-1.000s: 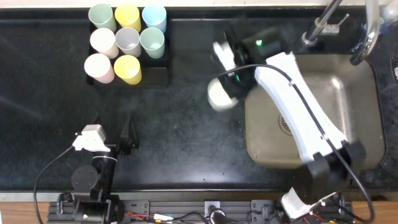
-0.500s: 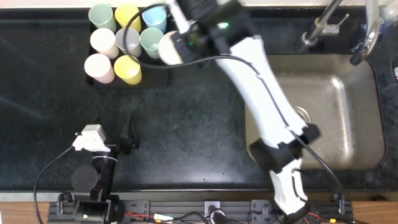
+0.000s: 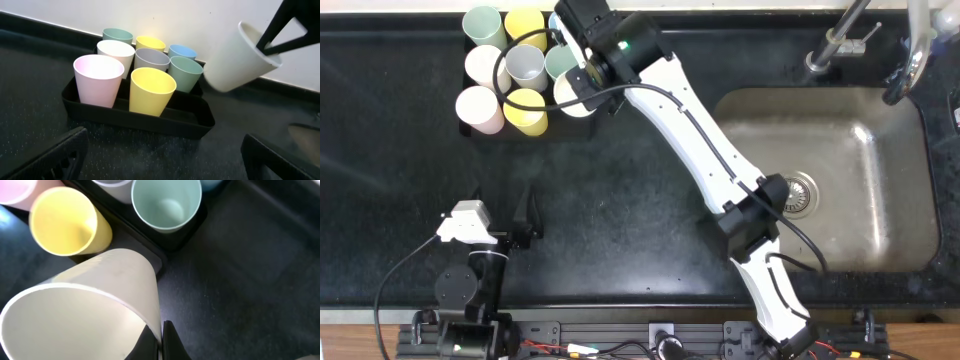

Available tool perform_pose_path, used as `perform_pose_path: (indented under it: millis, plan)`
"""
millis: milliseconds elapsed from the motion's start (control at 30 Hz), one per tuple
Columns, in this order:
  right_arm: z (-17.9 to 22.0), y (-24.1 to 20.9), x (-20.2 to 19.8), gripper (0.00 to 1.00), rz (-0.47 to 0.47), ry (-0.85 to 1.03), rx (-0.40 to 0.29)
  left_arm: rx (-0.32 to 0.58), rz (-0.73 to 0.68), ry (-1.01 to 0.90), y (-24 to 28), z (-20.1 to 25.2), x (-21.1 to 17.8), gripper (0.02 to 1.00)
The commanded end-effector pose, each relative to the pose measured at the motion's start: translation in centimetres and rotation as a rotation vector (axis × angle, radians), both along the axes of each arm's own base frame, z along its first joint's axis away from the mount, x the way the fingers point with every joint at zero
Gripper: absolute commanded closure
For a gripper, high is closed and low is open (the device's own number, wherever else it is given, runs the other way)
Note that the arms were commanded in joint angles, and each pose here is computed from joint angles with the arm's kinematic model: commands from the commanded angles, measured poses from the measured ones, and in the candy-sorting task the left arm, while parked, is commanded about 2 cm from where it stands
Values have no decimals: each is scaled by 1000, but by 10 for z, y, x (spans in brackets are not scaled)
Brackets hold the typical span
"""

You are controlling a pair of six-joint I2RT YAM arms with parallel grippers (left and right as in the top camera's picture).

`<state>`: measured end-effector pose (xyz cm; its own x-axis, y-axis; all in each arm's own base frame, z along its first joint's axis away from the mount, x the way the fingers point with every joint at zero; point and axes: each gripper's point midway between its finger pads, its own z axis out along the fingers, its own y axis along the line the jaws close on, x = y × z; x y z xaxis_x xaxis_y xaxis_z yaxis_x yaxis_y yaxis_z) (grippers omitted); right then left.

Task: Store Cups

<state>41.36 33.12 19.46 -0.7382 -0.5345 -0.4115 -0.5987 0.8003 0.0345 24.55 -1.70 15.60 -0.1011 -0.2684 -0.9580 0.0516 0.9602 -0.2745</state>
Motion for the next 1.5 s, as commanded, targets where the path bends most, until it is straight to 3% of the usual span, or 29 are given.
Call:
perform_pose_path:
  millis: [33, 333, 600, 800, 1200, 1500]
  plan:
    - [-9, 8, 5, 958, 22, 5, 9, 20, -13, -7, -2, 0, 0, 18]
    - [-35, 19, 4, 956, 53, 42, -2, 20, -14, -7, -2, 0, 0, 18]
    - [-39, 33, 2, 956, 101, 59, 52, 20, -13, -7, -2, 0, 0, 18]
    - [-57, 33, 3, 956, 97, 79, 20, 20, -14, -7, -2, 0, 0, 18]
    - [-58, 35, 9, 956, 93, 63, 29, 21, -14, -7, -2, 0, 0, 18]
    - [-67, 28, 14, 956, 85, 55, -14, 20, -14, -7, -2, 0, 0, 18]
